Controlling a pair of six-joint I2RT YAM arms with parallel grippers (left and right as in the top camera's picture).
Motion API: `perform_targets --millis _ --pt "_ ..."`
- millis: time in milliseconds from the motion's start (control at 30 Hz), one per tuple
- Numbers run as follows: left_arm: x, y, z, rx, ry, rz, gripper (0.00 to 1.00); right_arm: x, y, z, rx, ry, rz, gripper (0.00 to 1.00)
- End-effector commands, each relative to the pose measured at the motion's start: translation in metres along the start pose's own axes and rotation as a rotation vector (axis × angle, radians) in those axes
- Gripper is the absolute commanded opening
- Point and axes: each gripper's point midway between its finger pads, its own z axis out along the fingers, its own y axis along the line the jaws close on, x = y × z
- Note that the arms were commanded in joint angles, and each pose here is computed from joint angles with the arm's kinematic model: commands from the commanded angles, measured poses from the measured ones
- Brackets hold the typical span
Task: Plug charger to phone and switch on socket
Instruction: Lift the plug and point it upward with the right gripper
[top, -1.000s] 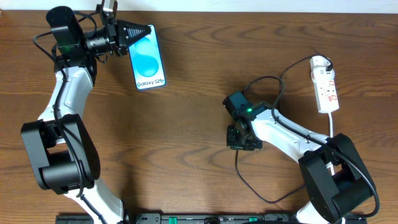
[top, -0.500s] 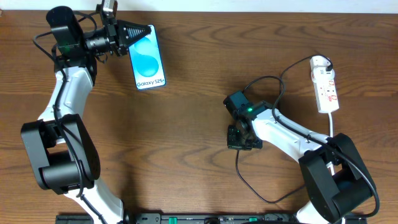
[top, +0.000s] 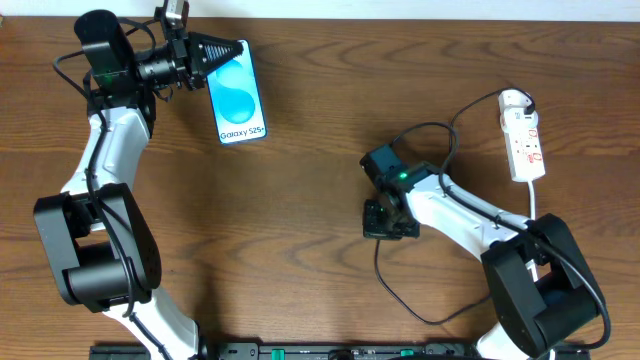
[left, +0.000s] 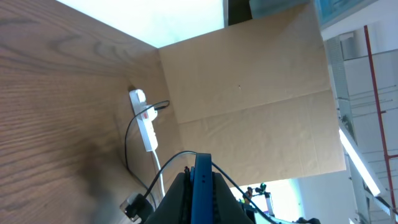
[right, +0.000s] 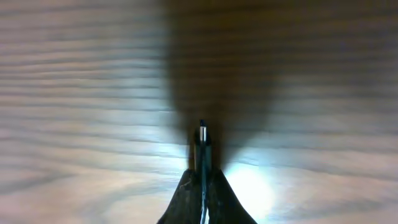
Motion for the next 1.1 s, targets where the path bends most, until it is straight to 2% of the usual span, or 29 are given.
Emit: perform_targets --millis 0,167,233,433,633,733,1067 --pt "-0.001 -0.023 -0.001 0.011 0.01 0.069 0.07 0.001 0.034 -0.008 -0.214 0.057 -0.088 0.01" --pt "-0.001 -0.023 -0.001 0.012 0.01 0.069 0.07 0.0 0.087 -0.036 -0.588 0.059 -0.315 0.01" --pt "-0.001 -0.023 -0.001 0.012 0.01 0.069 0.07 -0.002 0.099 -0.046 -0.677 0.043 -0.372 0.01" --pt "-0.001 -0.023 -0.001 0.011 0.01 0.069 0.07 -0.01 0.115 -0.059 -0.773 -0.026 -0.464 0.01" --pt "-0.001 -0.023 -0.001 0.011 0.008 0.069 0.07 -0.006 0.151 -0.102 -1.052 -0.084 -0.64 0.01" --pt "-0.001 -0.023 -0.001 0.011 0.009 0.07 0.07 -0.006 0.162 -0.118 -1.13 -0.135 -0.729 0.01" --pt "-0.01 -0.02 -0.001 -0.009 -0.04 0.075 0.07 -0.012 0.181 -0.147 -1.236 -0.179 -0.76 0.01"
